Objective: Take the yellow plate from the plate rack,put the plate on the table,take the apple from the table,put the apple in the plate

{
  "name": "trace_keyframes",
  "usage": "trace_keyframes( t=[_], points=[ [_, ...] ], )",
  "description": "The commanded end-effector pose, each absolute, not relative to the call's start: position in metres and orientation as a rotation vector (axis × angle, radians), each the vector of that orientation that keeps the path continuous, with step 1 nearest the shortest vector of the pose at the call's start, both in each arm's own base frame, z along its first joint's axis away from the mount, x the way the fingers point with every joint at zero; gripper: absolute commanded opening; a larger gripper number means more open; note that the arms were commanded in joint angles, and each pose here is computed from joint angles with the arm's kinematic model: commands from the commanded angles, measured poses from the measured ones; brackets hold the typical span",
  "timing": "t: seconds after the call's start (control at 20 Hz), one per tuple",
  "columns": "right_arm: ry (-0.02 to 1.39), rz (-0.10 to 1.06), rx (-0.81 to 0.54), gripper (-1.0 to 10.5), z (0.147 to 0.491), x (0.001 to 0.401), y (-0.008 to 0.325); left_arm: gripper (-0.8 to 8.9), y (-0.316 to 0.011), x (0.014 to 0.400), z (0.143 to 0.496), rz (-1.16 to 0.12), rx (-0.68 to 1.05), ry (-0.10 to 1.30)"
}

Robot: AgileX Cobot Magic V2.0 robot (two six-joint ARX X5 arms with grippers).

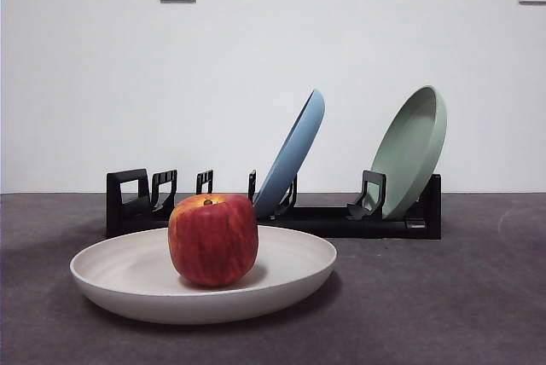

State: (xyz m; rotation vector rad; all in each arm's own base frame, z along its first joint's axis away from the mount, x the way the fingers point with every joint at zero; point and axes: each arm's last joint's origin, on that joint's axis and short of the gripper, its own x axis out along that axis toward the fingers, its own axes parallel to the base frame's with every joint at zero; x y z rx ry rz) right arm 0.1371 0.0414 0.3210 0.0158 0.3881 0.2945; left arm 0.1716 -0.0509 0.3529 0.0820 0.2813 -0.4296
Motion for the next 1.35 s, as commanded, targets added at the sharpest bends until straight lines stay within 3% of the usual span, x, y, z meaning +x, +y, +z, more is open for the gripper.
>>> trace_keyframes(
  t=[0.05,0.45,0.6,0.85,1.05,1.35],
  points=[
    [0.400,0.283,0.060,-0.1,0.293,0.134,0.041,-0.09,-0.049,0.165,0.327,-0.426,0.046,0.304],
    [0.432,0.254,0.139,-0.1,0.234,0.117,0.035,-0.09,-0.042,0.140,0.249,-0.398,-0.045,0.322],
    [0.413,0.176,0.168,-0.1,0.229,0.112,0.032,-0.09,-0.040,0.134,0.231,-0.374,-0.084,0.329],
    [0.426,0.106,0.399,0.0,0.229,0.115,0.032,-0.01,-0.039,0.131,0.223,-0.366,-0.084,0.418],
    [0.431,0.104,0.399,0.0,0.228,0.115,0.032,-0.01,-0.038,0.128,0.215,-0.359,-0.077,0.512],
    [0.431,0.103,0.399,0.0,0.228,0.115,0.032,-0.01,-0.038,0.127,0.214,-0.363,-0.074,0.523]
  ],
)
